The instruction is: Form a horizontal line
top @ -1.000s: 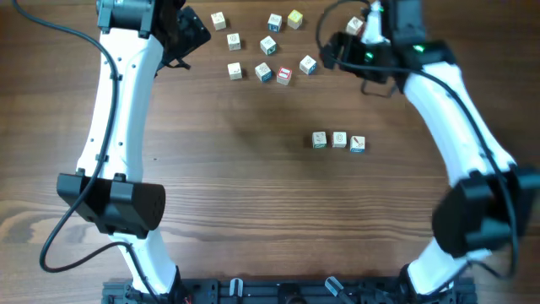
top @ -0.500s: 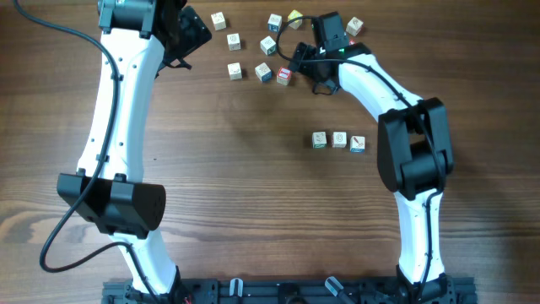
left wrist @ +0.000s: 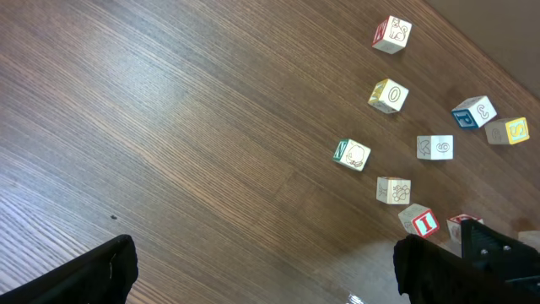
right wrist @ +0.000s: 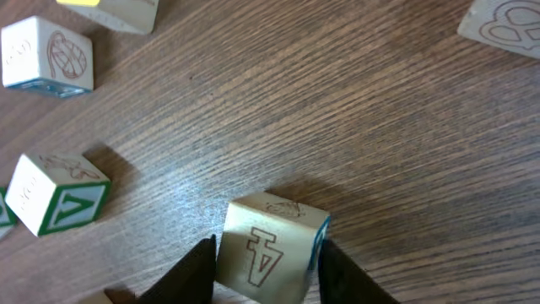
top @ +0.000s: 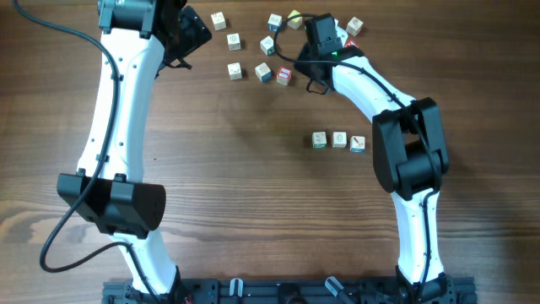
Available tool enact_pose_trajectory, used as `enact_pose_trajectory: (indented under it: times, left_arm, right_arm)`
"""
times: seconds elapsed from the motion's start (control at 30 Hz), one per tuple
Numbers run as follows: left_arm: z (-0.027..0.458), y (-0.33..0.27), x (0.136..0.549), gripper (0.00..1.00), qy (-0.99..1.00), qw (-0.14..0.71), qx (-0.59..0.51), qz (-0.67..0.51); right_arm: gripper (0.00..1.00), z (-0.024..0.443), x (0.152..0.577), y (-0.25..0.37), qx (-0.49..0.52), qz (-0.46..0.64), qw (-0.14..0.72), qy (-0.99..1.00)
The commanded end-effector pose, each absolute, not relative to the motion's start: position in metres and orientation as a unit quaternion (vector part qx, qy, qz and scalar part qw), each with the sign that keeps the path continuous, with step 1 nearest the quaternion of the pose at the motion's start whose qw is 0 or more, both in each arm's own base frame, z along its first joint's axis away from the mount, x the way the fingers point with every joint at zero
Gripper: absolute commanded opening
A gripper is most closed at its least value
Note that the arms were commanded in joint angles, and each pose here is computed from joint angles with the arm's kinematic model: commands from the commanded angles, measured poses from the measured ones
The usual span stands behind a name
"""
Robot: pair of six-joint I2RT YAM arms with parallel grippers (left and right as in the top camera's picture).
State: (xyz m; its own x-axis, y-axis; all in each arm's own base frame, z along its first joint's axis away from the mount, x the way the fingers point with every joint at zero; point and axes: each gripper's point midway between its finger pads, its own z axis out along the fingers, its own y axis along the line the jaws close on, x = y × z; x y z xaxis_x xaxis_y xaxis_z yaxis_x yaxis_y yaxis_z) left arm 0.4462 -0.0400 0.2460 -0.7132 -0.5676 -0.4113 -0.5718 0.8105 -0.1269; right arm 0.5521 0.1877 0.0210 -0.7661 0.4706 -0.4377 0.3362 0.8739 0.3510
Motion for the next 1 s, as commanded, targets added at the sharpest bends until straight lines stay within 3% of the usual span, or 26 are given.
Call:
enact_pose_trajectory:
  times: [0.0, 0.23, 0.43, 0.6, 0.73, 0.97]
  left_arm:
    - [0.246, -0.039, 0.447, 1.0, 0.922, 0.223, -0.316, 0.009]
    - [0.246, -0.039, 0.447, 1.0, 0.922, 0.223, -0.316, 0.009]
    - [0.246, -0.039, 0.447, 1.0, 0.922, 0.223, -0.316, 0.009]
    - [0.246, -0.039, 0.447, 1.0, 0.922, 0.223, -0.316, 0.009]
    - [0.246, -0.039, 0.447, 1.0, 0.922, 0.223, -0.316, 0.008]
    - [0.246, -0.039, 0.447, 1.0, 0.922, 0.223, -0.316, 0.009]
  right_arm:
    - [0.34, 0.016, 0.555, 0.19, 0.196, 0.114, 0.27, 0.936]
    - [0.26, 0.028, 0.555, 0.195, 0.11, 0.108, 0.281, 0.947]
    - [0.26, 0.086, 0.551, 0.177, 0.042, 0.084, 0.309, 0.946]
    - [0.26, 0.133, 0.522, 0.124, 0.061, 0.041, 0.287, 0.955]
    - [0.26, 0.145, 0.486, 0.076, 0.046, 0.001, 0.229, 0.972]
    - [0.25, 0.107, 0.412, 0.029, 0.038, -0.043, 0.064, 0.996]
